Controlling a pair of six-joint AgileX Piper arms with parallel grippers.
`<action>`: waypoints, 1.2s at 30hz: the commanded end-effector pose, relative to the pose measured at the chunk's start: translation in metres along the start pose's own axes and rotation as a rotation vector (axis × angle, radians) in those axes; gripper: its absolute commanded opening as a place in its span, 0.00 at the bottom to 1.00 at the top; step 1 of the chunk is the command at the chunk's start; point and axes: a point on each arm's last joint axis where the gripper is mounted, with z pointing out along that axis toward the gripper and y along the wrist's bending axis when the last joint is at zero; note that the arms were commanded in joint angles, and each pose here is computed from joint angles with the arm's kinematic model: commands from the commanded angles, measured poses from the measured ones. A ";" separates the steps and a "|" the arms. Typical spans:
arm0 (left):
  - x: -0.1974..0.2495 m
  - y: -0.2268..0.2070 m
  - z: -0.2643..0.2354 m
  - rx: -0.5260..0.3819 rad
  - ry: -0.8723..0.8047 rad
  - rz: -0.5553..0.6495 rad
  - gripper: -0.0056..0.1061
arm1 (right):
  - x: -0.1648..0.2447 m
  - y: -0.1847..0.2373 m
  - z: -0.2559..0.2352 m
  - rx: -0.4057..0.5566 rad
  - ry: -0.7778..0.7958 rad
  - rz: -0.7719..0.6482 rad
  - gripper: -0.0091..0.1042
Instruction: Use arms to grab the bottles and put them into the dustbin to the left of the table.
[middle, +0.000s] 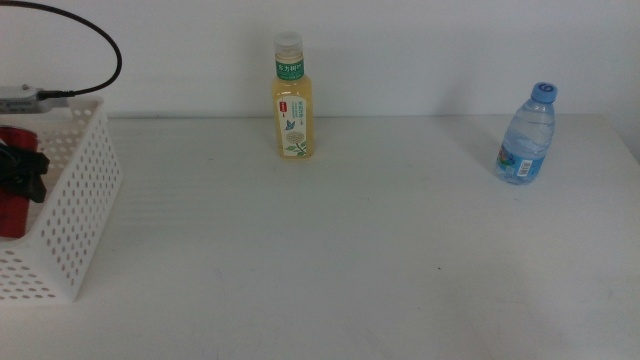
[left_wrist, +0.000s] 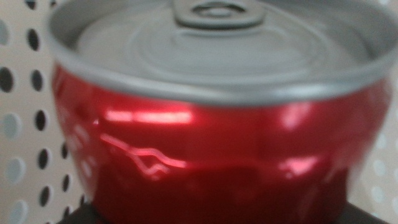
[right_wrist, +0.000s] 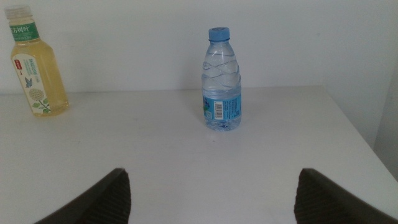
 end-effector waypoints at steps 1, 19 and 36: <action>-0.016 0.001 -0.036 -0.047 -0.146 -0.007 0.40 | -0.012 0.000 -0.003 0.007 -0.116 -0.015 0.71; -0.016 -0.012 -0.076 0.035 -0.216 -0.048 0.86 | -0.012 0.000 -0.003 0.007 -0.116 -0.015 0.71; 0.007 -0.119 -0.198 0.138 -0.418 0.082 0.77 | -0.012 0.000 -0.003 0.007 -0.116 -0.015 0.71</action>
